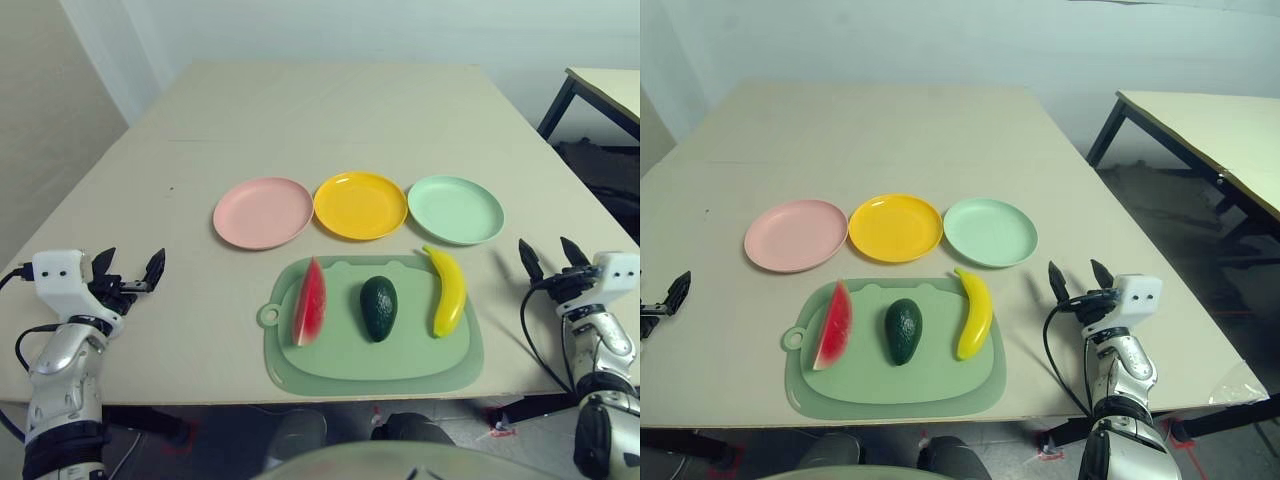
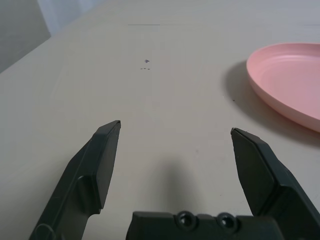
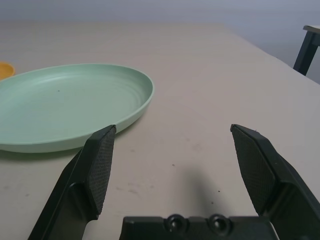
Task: Place the fruits into color-matched plates.
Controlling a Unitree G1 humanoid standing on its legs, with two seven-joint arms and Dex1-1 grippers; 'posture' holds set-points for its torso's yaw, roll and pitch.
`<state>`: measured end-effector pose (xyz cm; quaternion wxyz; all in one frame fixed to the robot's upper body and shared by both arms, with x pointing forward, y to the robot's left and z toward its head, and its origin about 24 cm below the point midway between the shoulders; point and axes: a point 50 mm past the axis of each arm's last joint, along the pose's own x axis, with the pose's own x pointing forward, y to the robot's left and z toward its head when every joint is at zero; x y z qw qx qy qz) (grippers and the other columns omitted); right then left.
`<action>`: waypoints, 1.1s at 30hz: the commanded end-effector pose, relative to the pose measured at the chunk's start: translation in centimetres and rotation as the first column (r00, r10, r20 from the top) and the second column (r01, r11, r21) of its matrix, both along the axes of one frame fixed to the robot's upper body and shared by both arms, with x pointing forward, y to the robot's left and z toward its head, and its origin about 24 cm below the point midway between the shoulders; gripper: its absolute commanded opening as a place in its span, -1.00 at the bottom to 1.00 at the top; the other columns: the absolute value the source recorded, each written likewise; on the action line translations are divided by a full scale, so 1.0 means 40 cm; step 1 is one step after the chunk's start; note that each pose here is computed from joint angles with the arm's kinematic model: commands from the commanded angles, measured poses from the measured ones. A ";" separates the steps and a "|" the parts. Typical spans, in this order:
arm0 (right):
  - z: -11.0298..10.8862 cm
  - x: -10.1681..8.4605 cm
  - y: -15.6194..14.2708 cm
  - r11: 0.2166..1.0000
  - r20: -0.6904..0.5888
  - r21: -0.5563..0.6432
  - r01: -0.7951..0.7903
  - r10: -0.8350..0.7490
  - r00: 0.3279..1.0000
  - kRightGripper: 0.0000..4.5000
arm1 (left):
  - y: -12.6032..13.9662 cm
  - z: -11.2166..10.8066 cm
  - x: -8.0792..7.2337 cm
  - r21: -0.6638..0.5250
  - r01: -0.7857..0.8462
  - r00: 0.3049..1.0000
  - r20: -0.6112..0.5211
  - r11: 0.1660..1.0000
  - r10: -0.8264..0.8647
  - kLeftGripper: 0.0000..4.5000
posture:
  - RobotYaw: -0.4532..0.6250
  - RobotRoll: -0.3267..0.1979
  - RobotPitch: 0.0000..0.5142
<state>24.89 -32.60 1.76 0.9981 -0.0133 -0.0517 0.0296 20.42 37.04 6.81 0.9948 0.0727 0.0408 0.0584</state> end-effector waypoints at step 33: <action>0.195 -0.083 -0.081 0.755 -0.136 -0.464 -0.463 0.456 0.879 0.99 | -0.215 0.115 0.004 0.023 0.899 0.438 -0.103 0.438 -0.893 1.00 | 0.01 0.25 -1.00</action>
